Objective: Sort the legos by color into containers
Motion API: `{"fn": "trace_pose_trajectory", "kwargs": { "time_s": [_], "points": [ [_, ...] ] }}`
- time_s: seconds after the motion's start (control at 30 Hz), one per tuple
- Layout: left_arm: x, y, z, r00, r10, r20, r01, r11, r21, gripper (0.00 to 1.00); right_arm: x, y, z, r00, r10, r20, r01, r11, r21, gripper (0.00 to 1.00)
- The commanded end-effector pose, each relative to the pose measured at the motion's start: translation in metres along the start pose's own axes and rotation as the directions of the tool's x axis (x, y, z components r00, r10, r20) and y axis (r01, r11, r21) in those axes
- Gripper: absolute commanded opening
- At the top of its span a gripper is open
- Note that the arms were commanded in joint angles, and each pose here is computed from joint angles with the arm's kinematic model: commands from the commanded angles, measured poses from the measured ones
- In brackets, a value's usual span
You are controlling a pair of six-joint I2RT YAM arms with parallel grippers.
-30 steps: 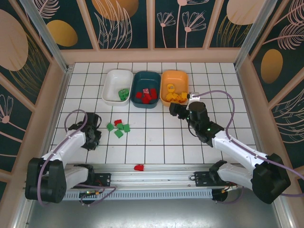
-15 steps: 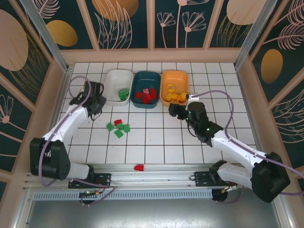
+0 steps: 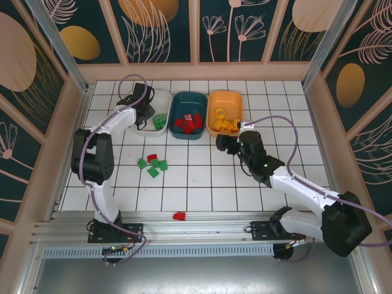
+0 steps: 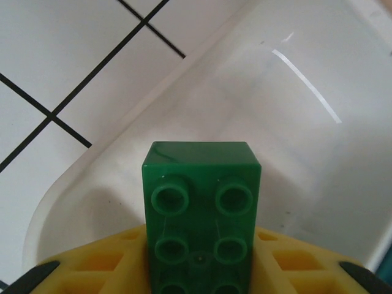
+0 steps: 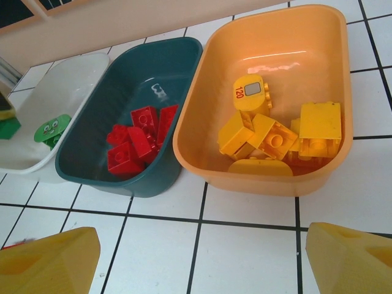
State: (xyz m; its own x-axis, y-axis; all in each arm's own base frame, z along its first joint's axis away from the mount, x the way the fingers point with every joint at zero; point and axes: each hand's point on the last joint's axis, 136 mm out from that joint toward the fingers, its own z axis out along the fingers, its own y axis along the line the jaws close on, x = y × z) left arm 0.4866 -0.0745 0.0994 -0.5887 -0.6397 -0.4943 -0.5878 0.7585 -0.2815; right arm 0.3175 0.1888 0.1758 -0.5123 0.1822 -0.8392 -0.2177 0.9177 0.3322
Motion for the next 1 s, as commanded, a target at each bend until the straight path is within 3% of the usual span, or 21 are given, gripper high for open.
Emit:
{"fn": "trace_pose_trajectory", "kwargs": {
  "time_s": [0.0,0.27,0.37,0.5,0.6,0.7,0.97],
  "points": [
    [-0.008,-0.002,0.003,0.997,0.078,0.021,-0.077,0.997,-0.023,0.42,-0.012,0.013,0.000,1.000,-0.005,0.018,0.005,1.000,-0.020,0.88],
    [-0.006,-0.025,-0.003,0.992,0.125,0.000,-0.125,0.989,0.073,0.55,-0.008,0.032,0.006,0.998,-0.053,-0.019,0.052,0.998,-0.031,0.88],
    [-0.016,-0.046,-0.037,0.992,0.123,0.034,-0.128,0.973,0.191,0.57,-0.005,0.048,0.011,0.997,-0.074,-0.038,0.072,0.996,-0.055,0.88],
    [-0.033,-0.058,-0.108,0.986,0.104,0.132,-0.145,0.924,0.355,0.67,0.006,0.079,0.022,0.989,-0.126,-0.081,0.119,0.989,-0.088,0.88],
    [-0.028,-0.041,-0.147,0.978,0.073,0.195,-0.155,0.881,0.447,0.82,0.022,0.107,0.031,0.979,-0.166,-0.119,0.152,0.981,-0.124,0.88],
    [-0.006,-0.014,-0.162,0.978,0.063,0.201,-0.155,0.861,0.484,0.98,0.046,0.136,0.041,0.959,-0.225,-0.170,0.200,0.968,-0.151,0.88],
    [0.066,0.058,-0.142,0.993,0.049,0.108,-0.097,0.864,0.493,0.99,0.110,0.197,0.067,0.894,-0.360,-0.268,0.313,0.928,-0.202,0.86]
  ]
}}
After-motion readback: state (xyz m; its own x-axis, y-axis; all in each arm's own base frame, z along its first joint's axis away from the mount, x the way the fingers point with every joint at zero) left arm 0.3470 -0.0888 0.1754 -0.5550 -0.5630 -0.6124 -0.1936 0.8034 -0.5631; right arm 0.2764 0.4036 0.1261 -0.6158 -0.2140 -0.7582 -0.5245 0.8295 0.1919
